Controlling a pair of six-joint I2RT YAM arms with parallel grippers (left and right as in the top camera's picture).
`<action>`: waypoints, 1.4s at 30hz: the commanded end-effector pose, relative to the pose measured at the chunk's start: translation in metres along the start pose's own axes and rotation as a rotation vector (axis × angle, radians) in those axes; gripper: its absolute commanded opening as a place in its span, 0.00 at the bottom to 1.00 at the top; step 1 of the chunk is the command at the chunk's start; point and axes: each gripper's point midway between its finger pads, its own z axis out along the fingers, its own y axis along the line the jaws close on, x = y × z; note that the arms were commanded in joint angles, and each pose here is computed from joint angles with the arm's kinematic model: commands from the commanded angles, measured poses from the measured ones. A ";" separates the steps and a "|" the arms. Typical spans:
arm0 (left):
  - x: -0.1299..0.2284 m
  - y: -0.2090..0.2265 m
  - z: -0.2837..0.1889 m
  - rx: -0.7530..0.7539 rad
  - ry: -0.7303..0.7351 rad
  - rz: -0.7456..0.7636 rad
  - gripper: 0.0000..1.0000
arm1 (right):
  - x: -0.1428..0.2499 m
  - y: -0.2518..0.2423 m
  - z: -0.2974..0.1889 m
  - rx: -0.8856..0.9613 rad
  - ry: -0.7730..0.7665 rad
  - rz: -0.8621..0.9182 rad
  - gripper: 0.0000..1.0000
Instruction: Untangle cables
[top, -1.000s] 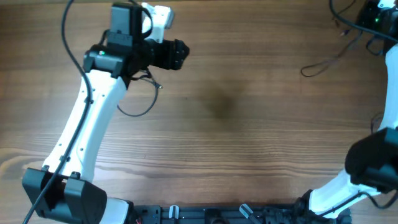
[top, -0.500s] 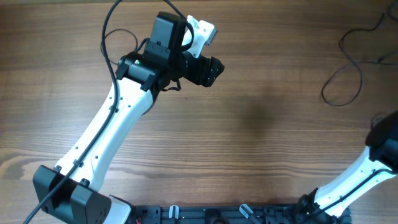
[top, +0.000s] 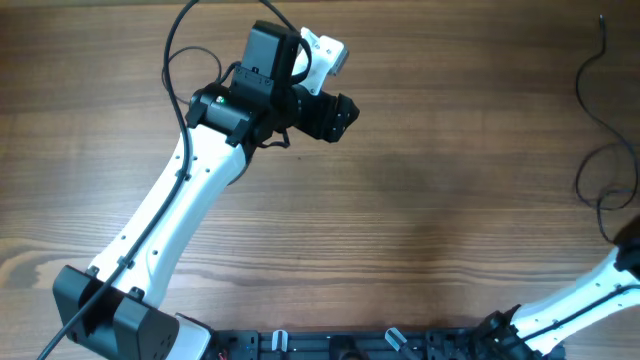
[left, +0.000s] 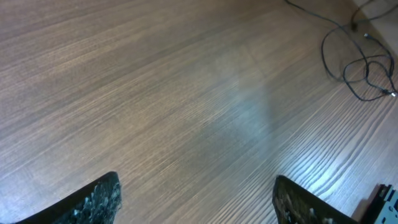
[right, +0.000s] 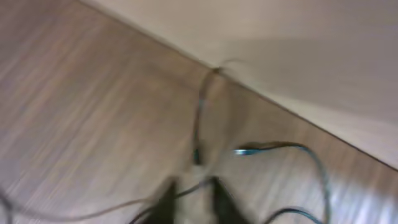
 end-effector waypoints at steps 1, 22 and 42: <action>0.004 -0.005 -0.007 0.007 0.010 -0.003 0.80 | 0.017 0.043 0.014 -0.059 0.046 -0.086 0.92; 0.008 0.169 -0.071 -0.532 -0.054 -0.164 1.00 | 0.175 0.290 -0.174 -0.509 0.189 -0.678 1.00; 0.126 0.287 -0.068 -0.364 0.056 -0.607 0.92 | 0.436 0.420 -0.331 -1.012 0.154 -1.441 1.00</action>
